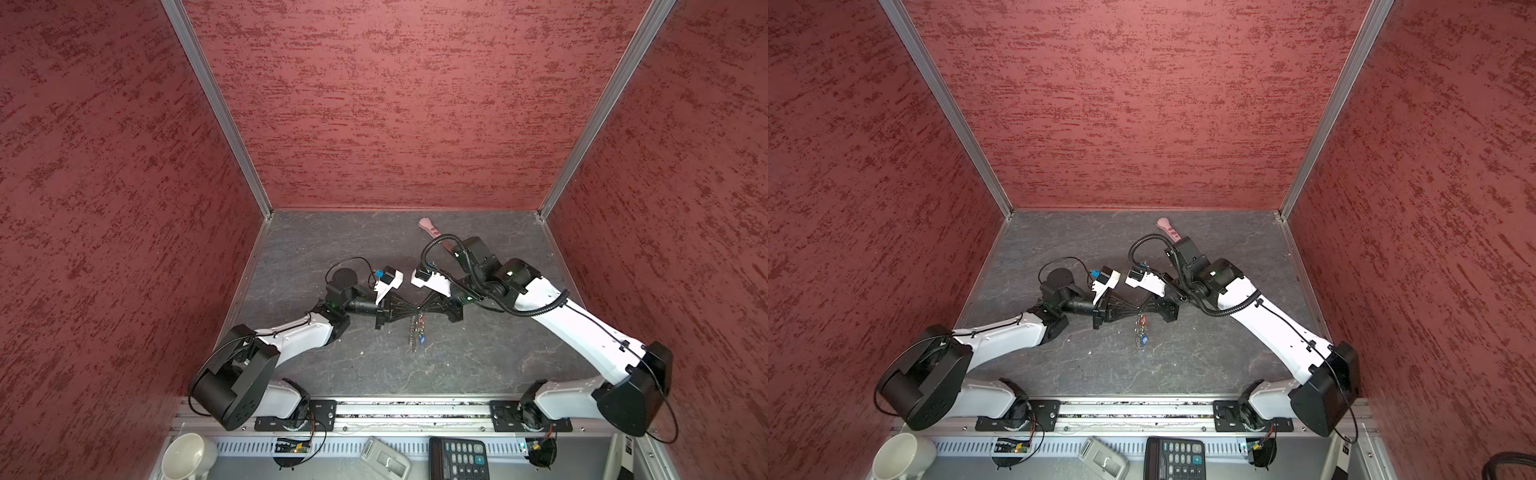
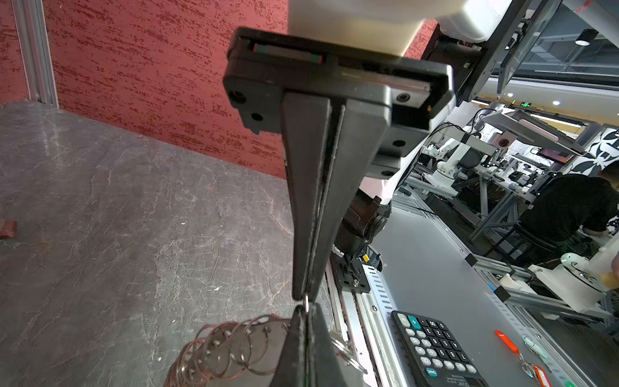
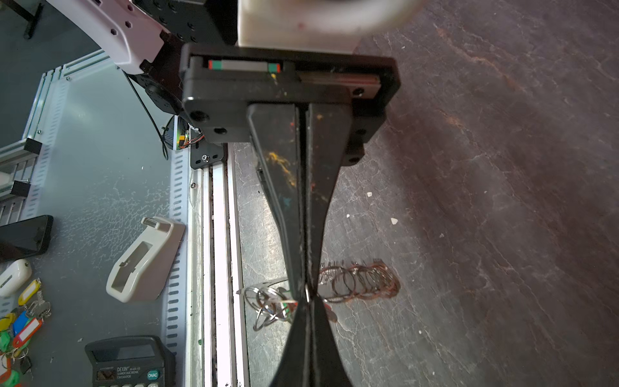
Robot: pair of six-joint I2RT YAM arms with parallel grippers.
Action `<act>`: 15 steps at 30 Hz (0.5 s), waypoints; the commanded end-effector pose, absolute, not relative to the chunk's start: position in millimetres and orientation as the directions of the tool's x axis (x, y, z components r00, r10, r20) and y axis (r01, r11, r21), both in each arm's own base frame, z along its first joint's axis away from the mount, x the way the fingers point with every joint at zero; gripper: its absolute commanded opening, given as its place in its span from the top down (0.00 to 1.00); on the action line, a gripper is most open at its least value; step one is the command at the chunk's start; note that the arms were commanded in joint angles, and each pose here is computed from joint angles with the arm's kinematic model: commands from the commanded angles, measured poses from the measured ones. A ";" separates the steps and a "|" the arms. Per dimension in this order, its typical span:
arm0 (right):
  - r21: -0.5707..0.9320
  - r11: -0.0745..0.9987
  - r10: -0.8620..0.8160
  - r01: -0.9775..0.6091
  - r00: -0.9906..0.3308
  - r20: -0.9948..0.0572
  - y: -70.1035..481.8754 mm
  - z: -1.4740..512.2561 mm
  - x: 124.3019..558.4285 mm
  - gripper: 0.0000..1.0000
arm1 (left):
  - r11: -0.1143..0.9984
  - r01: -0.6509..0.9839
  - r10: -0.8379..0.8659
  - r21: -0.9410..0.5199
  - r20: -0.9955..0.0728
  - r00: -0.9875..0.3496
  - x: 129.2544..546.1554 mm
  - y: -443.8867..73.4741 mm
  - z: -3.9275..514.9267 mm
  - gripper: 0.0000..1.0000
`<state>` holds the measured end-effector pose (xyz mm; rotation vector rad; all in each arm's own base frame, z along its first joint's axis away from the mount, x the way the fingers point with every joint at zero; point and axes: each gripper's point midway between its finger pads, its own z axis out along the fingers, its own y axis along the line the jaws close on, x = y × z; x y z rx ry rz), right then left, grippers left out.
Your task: Put the keys on the keyring
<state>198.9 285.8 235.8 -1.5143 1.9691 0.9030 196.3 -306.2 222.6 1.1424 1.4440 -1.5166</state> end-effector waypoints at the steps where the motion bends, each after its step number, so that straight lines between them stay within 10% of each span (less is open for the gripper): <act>1: 0.114 0.155 -0.557 -0.981 -0.182 -0.811 293.1 266.2 203.7 0.92 | -0.070 0.958 0.016 -0.279 -0.960 -0.279 200.6 -308.9 236.9 1.00; 6: 0.061 0.291 -0.475 -0.955 -0.199 -0.857 277.3 270.5 211.2 0.76 | -0.023 0.965 -0.028 -0.262 -0.964 -0.263 204.6 -306.4 236.7 1.00; 15: 0.139 0.340 -0.403 -0.930 -0.278 -0.872 274.0 244.1 207.0 0.78 | 0.015 0.974 -0.089 -0.226 -0.971 -0.224 207.6 -309.7 240.5 1.00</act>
